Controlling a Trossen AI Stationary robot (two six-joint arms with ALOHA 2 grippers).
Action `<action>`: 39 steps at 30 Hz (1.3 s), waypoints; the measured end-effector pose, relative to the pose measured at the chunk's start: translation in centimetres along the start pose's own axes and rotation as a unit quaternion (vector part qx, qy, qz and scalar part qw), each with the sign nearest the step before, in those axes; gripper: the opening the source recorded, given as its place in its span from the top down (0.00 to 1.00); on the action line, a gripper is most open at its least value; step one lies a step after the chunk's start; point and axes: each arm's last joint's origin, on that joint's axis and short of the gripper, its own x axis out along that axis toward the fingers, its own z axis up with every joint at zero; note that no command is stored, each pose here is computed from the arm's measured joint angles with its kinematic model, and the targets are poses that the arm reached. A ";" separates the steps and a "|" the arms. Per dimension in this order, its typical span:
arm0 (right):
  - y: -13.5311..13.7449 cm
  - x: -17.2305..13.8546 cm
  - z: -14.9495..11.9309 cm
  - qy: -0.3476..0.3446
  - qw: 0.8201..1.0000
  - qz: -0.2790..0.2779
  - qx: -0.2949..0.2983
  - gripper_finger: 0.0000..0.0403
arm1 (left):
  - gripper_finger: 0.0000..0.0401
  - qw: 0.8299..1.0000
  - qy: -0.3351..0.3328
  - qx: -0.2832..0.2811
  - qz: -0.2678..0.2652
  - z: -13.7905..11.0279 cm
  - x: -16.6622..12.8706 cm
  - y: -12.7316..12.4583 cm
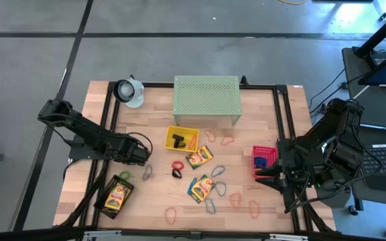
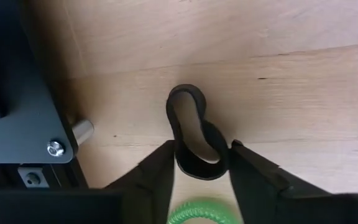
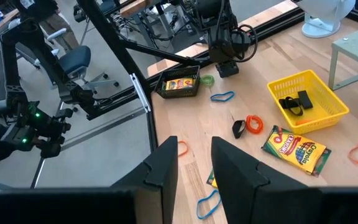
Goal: Pick & Place Office Desk Supplies
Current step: Put the black rubber band into the yellow bin
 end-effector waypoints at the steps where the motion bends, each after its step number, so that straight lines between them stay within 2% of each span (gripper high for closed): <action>1: 0.0 0.0 0.0 0.000 1.000 0.000 0.001 0.76 | 0.71 1.000 0.000 0.004 -0.001 0.0 0.0 0.0; 7: 0.0 0.0 0.0 0.002 1.000 0.002 0.010 0.76 | 0.94 1.000 0.000 0.028 -0.004 0.0 0.0 -0.1; 9: 0.0 0.0 0.0 0.003 1.000 0.003 0.010 0.76 | 0.98 0.999 0.000 0.033 -0.004 0.0 0.0 -0.1; 15: 0.1 -0.1 -0.1 0.005 1.000 0.006 0.009 0.76 | 0.99 0.998 0.022 0.055 -0.018 -0.2 0.0 -0.4; 19: 0.1 -0.1 -0.1 0.005 1.000 0.005 0.008 0.76 | 0.99 0.997 0.026 0.062 -0.048 -0.5 -0.9 -1.0; 23: 0.1 -0.1 -0.1 0.005 1.000 0.006 0.002 0.76 | 0.99 0.991 -0.022 0.081 -0.104 -0.6 -3.3 -2.1; 27: 0.0 -0.2 0.0 0.003 1.000 0.006 -0.007 0.76 | 1.00 0.974 -0.094 0.106 -0.175 -0.4 -6.5 -3.9; 30: -0.1 -0.3 0.1 -0.009 1.000 0.000 -0.016 0.76 | 1.00 0.964 -0.124 0.136 -0.193 0.6 -8.0 -5.4; 39: -0.2 -0.3 0.3 -0.023 0.999 -0.009 -0.027 0.76 | 1.00 0.947 -0.173 0.208 -0.175 6.4 -9.8 -11.1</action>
